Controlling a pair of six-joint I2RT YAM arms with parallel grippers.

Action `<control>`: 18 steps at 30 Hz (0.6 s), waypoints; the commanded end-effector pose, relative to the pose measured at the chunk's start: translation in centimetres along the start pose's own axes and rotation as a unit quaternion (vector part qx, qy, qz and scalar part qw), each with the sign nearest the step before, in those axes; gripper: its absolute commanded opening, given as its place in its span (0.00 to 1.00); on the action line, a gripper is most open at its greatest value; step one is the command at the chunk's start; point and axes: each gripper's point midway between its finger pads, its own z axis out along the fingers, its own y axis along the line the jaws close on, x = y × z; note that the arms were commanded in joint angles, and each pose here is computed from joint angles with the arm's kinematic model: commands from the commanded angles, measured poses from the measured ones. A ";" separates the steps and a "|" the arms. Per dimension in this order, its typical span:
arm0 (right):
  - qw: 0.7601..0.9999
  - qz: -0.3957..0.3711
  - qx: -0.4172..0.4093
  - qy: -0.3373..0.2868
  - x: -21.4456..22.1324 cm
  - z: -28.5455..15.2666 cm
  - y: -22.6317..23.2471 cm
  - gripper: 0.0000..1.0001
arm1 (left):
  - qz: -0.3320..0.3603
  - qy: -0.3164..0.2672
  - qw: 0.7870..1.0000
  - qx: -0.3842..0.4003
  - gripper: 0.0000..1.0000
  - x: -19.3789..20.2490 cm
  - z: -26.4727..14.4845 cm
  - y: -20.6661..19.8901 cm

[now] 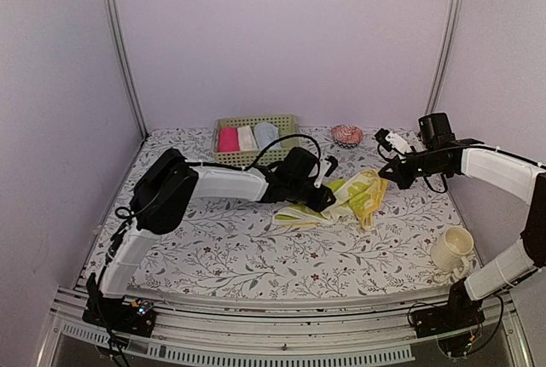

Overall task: Roll the towels
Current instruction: Pick up the towel from the center of the board.

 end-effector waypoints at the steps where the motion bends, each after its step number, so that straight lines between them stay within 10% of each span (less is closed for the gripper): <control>1: 1.000 0.002 -0.001 0.000 0.3 0.1 0.0 0.02 | -0.007 0.022 1.000 0.007 0.30 1.0 1.1 0.4; 10: 1.000 -0.001 0.009 -0.003 0.0 -0.2 -0.4 0.02 | 0.010 0.010 1.000 -0.012 0.10 -1.0 -0.3 0.5; 18: 0.994 -0.043 0.038 -0.088 -10.7 -8.1 -2.1 0.02 | 0.108 -0.091 0.980 -0.138 0.00 -13.0 -14.1 2.1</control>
